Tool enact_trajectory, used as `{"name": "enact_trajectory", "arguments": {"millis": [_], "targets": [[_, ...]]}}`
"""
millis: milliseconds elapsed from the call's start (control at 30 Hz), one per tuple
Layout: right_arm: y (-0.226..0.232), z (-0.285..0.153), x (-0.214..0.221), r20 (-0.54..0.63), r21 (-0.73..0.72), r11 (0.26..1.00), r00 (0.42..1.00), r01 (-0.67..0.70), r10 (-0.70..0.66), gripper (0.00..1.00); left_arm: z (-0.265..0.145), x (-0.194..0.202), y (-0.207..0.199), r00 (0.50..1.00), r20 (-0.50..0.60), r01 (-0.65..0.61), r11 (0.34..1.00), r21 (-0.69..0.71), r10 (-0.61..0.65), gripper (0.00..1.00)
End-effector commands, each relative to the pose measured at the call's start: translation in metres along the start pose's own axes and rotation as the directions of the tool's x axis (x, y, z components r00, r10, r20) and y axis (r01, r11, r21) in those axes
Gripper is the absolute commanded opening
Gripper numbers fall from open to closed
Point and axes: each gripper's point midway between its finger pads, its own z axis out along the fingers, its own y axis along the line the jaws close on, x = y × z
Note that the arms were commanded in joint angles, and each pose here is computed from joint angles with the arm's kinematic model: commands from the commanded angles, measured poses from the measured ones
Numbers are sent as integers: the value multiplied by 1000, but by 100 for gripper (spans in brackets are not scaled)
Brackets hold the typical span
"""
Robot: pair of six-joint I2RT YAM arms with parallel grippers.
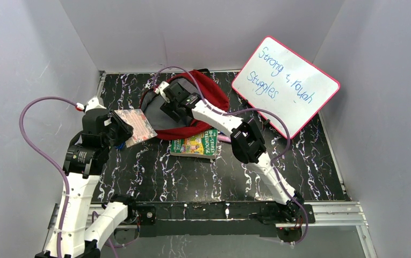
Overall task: Pack the student bag
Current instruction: Place the book in the student bag.
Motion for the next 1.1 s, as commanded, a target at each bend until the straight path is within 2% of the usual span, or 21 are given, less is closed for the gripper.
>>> {"name": "enact_trajectory", "arguments": {"millis": [0,133,233,367,500,633,800,900,1067], "targets": [[-28,16,3,-8,151,984,996,92,-92,92,-19,-30,-22,993,103,39,994,99,-50,0],[-29,26,23,-62,184,975,991,126,-116,90,-19,-30,-24,994,100,41,994,105,-52,0],[-26,30,28,-72,176,976,991,128,-117,81,-18,-31,-25,994,99,41,993,108,-52,0],[-24,27,24,-57,162,981,994,105,-97,59,-19,-34,-28,993,105,42,993,114,-54,0],[-23,8,9,-9,133,990,999,50,-49,28,-16,-40,-35,992,115,42,990,135,-58,0],[-25,-17,-7,45,105,994,999,-26,22,13,-7,-49,-56,987,131,68,973,220,-99,0],[-30,-46,-32,104,40,993,989,-114,109,1,14,-52,-79,980,117,119,943,312,-162,0],[-34,-61,-45,136,-6,987,978,-160,159,0,24,-59,-88,973,129,135,930,342,-189,0],[-44,-85,-64,189,-67,971,953,-230,238,0,46,-59,-88,969,128,162,936,314,-211,0]]}}
